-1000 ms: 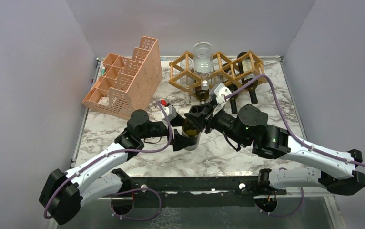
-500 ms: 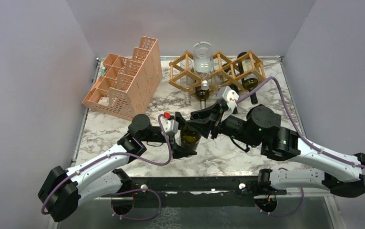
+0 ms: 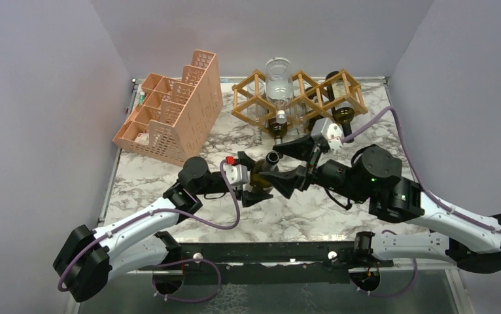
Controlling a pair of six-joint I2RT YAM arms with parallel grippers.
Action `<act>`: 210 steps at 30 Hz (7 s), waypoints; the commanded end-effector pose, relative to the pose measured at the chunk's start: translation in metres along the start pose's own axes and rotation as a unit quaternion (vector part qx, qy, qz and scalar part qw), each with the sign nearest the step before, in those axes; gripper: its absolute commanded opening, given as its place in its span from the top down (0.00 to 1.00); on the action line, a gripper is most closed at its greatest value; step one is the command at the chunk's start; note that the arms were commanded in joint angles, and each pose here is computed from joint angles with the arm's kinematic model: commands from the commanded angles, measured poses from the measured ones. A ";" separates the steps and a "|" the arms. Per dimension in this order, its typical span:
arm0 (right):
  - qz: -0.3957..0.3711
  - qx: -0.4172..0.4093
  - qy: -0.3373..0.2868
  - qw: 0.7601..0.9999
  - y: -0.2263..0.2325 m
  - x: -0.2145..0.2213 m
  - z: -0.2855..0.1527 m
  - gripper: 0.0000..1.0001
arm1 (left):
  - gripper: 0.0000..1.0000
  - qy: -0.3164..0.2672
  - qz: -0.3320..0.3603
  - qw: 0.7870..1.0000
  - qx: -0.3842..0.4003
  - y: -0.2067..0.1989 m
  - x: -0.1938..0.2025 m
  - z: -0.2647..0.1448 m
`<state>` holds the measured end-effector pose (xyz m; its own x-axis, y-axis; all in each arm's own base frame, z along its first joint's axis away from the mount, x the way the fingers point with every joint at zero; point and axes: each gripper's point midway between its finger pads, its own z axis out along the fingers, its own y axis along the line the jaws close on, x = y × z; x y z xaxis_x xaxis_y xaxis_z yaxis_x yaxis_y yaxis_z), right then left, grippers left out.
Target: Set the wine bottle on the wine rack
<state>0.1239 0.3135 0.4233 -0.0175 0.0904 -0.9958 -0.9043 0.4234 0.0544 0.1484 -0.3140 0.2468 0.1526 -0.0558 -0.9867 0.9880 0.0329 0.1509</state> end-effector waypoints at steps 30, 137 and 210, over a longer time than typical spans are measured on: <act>0.031 0.080 0.290 0.953 -0.015 0.113 -0.020 0.20 | 1.00 0.302 0.539 0.775 -0.132 0.092 -0.002 -0.096; 0.101 0.516 0.144 0.838 -0.350 0.094 -0.075 0.99 | 0.01 0.125 -0.139 0.887 -0.423 0.100 -0.018 -0.085; 0.154 0.508 0.173 0.829 -0.284 0.101 -0.130 0.30 | 0.01 0.096 -0.112 0.832 -0.535 0.118 -0.092 -0.138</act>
<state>0.3566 0.0895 0.2841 -0.4810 0.0404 -0.8758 -0.0378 0.9971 0.0667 0.2490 -0.1928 0.3123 -0.2017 0.0027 -0.9795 0.4621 0.8820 -0.0927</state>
